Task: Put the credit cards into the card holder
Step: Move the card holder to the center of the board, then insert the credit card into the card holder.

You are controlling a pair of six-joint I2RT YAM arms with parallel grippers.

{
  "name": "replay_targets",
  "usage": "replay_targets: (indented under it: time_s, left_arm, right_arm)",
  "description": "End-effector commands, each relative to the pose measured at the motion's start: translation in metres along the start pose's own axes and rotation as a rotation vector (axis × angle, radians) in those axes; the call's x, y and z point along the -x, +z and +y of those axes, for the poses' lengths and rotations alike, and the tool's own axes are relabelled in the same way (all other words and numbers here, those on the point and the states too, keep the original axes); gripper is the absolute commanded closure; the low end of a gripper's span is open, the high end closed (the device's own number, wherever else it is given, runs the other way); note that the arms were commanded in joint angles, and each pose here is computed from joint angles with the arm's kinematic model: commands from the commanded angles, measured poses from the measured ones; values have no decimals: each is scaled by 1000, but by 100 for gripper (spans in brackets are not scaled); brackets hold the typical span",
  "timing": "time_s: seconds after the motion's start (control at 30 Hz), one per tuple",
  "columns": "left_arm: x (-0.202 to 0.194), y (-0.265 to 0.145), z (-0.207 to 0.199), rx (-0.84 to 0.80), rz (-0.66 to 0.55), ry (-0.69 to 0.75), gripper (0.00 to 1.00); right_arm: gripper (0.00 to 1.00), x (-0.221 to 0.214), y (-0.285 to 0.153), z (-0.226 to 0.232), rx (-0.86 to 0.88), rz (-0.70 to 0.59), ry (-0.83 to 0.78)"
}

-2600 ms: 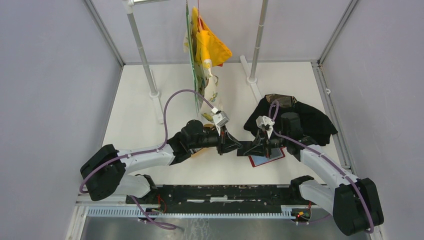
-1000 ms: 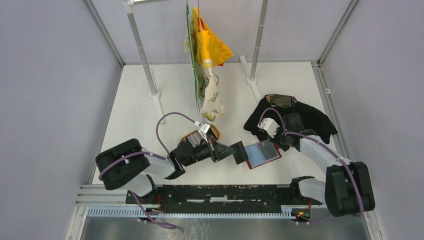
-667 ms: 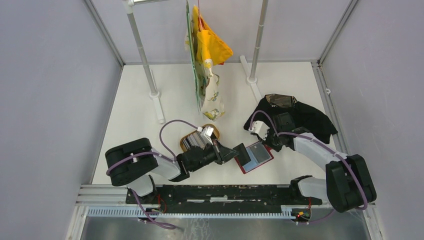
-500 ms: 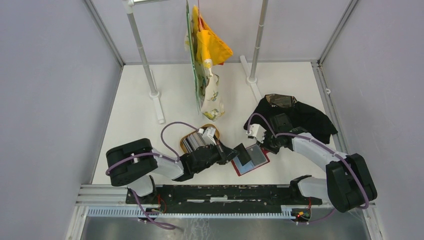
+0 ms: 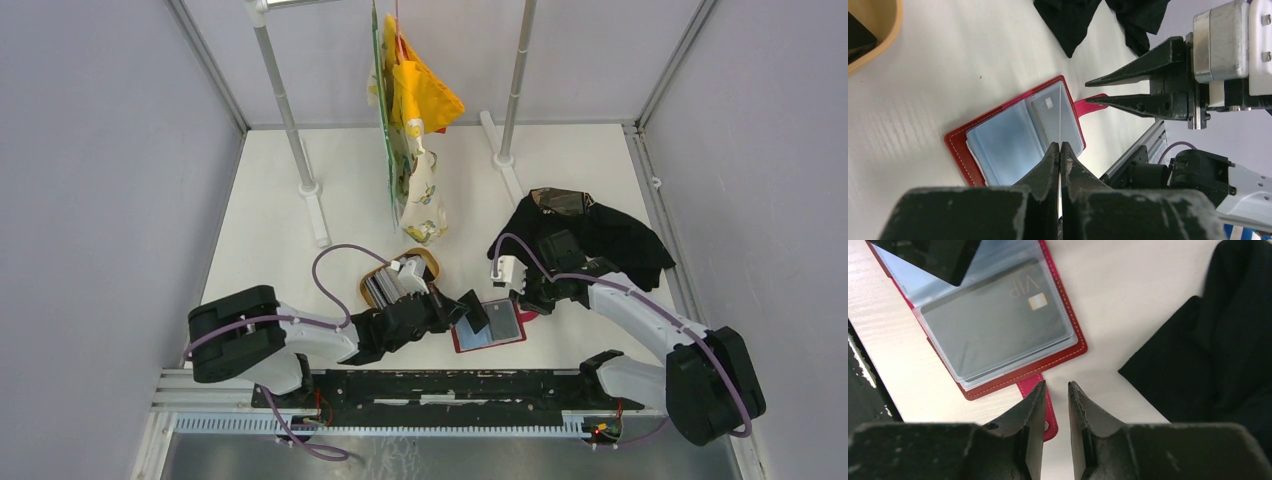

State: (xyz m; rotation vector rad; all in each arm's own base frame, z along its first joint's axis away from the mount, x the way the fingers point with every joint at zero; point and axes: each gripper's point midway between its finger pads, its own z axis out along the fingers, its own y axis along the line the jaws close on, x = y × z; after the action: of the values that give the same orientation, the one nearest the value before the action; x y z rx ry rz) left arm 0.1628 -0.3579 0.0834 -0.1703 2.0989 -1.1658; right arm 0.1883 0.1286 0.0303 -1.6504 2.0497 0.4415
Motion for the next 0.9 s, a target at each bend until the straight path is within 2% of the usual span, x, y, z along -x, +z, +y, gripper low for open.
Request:
replay_targets:
  time_s: [0.0, 0.17, 0.5, 0.87]
  left_arm:
    - [13, -11, -15, -67, -39, 53, 98]
    - [11, -14, -13, -65, -18, 88, 98]
    - [0, -5, -12, -119, 31, -44, 98]
    - [-3, -4, 2, -76, 39, -70, 98]
  right_arm:
    - [71, 8, -4, -9, -46, -26, -35]
    - [71, 2, -1, -5, -20, 0, -40]
    - [71, -5, 1, -5, -14, 27, -39]
    - [72, -9, 3, -3, -6, 43, -34]
